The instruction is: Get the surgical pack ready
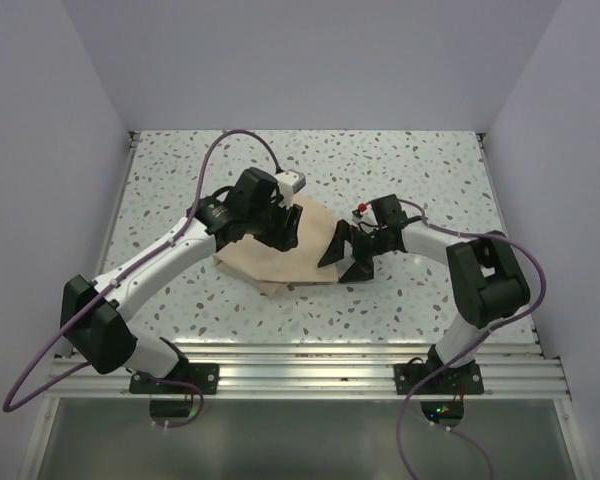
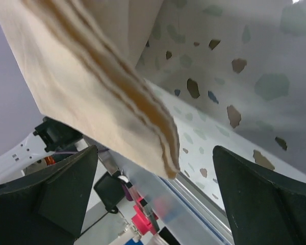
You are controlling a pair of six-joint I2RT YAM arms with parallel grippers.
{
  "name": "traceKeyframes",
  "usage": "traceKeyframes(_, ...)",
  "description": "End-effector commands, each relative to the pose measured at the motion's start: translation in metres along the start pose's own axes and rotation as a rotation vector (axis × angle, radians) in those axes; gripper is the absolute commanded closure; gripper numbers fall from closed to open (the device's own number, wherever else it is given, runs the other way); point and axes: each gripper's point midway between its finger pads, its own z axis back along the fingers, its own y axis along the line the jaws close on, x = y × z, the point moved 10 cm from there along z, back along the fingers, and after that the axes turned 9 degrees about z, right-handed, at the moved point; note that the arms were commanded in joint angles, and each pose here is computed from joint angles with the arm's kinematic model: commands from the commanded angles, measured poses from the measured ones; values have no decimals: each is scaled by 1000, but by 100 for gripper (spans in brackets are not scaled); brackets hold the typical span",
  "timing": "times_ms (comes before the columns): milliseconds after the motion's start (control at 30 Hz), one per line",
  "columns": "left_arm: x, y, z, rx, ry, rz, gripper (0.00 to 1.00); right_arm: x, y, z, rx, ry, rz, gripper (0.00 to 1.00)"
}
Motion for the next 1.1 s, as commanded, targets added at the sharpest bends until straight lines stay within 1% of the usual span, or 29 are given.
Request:
traceKeyframes(0,7,-6,16,-39,-26,12,43,22,11,-3,71,-28,9,2)
traceKeyframes(33,7,-6,16,-39,-26,12,43,23,11,-3,81,-25,4,4)
traceKeyframes(100,6,-5,14,-28,-23,14,40,25,12,-4,95,-19,8,17)
traceKeyframes(133,6,-5,14,-27,-22,19,39,25,14,-3,109,-10,11,24)
traceKeyframes(167,7,-5,12,-25,-21,22,39,24,13,-3,113,-4,6,40)
traceKeyframes(233,8,-5,10,-32,-19,25,38,20,15,0,127,6,16,52)
traceKeyframes(267,7,-4,7,-30,-7,26,38,18,15,1,117,8,24,63)
traceKeyframes(367,6,-3,0,-25,15,27,37,5,13,9,76,29,27,72)
traceKeyframes(400,5,-3,-2,-27,23,26,37,3,13,12,64,27,34,82)
traceKeyframes(467,2,-1,-9,-27,39,22,36,-2,9,12,27,40,41,88)
traceKeyframes(500,1,0,-11,-24,43,21,36,-4,7,12,12,44,43,93)
traceKeyframes(633,-10,6,-22,-9,68,13,36,-5,-3,14,-64,53,53,98)
traceKeyframes(800,-18,11,-27,1,64,4,36,2,-11,17,-188,69,92,98)
traceKeyframes(933,-26,13,-34,20,52,8,35,7,-10,13,-145,81,95,98)
traceKeyframes(1067,-30,6,-42,102,42,-39,34,9,-10,9,-110,70,80,97)
